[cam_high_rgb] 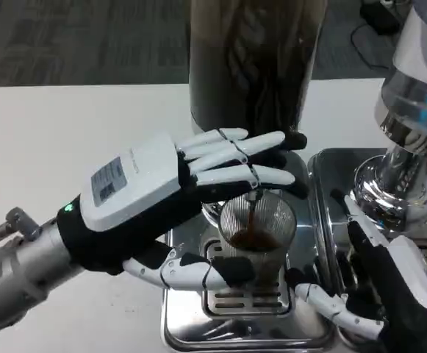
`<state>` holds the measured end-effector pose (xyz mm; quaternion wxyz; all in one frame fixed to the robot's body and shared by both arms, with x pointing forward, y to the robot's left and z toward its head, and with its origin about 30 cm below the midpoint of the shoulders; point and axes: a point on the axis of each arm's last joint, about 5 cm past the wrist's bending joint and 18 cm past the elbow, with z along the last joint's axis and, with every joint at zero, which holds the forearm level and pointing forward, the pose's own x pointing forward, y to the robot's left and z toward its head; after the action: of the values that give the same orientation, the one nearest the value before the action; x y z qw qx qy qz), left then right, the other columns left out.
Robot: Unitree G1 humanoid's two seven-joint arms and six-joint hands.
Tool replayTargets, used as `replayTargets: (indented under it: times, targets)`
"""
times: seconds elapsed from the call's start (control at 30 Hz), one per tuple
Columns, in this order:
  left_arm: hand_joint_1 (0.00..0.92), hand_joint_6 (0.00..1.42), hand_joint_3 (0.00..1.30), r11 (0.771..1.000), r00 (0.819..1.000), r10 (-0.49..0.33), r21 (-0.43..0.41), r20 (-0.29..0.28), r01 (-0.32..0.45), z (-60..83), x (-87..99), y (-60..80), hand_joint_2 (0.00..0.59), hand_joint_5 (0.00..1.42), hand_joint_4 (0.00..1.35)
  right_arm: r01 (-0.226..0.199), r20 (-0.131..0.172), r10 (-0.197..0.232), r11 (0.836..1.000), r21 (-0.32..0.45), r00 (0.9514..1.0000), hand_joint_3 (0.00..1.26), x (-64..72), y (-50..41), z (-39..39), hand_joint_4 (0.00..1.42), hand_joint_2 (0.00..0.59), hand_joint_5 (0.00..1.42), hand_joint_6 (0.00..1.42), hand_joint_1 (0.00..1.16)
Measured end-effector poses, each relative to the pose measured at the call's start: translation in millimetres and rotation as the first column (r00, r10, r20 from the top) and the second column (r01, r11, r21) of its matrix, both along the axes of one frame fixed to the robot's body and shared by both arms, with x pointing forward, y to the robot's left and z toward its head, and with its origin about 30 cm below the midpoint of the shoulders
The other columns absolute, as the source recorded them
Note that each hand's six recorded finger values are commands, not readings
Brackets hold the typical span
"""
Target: Grasp the cup under the faucet to collect the drink, then remove the cup.
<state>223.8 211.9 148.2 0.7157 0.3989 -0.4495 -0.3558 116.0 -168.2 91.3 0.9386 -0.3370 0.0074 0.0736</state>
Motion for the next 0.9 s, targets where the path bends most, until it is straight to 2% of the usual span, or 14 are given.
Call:
replayTargets:
  times: [0.5, 0.67, 0.8, 0.9]
  targets:
    - [0.000, 0.21, 0.34, 1.000, 1.000, 0.004, 0.002, -0.001, -0.004, 0.3, -1.6, -1.2, 0.251, 0.30, 0.07, -0.037, -0.005, 0.037, 0.999, 0.005, 0.9993, 0.00, 15.2, 5.1, -1.9, 0.00, 0.182, 0.00, 0.00, 0.56]
    - [0.000, 0.20, 0.34, 1.000, 1.000, 0.013, 0.004, 0.004, -0.013, 0.6, -2.9, -1.4, 0.252, 0.30, 0.07, -0.053, -0.021, 0.053, 0.998, 0.019, 0.9984, 0.00, 17.0, 5.8, -3.1, 0.00, 0.182, 0.00, 0.00, 0.56]
    - [0.000, 0.18, 0.33, 0.999, 0.999, 0.044, -0.002, 0.019, -0.044, 1.3, -4.9, 0.3, 0.235, 0.30, 0.06, -0.060, 0.005, 0.060, 0.998, 0.020, 0.9982, 0.00, 22.6, 7.9, 0.0, 0.00, 0.182, 0.00, 0.00, 0.56]
    - [0.000, 0.17, 0.33, 0.998, 0.998, 0.063, -0.008, 0.019, -0.063, -1.0, -7.8, 2.1, 0.233, 0.29, 0.06, -0.061, 0.007, 0.061, 0.998, 0.020, 0.9981, 0.00, 23.7, 7.9, 0.2, 0.00, 0.182, 0.00, 0.00, 0.56]
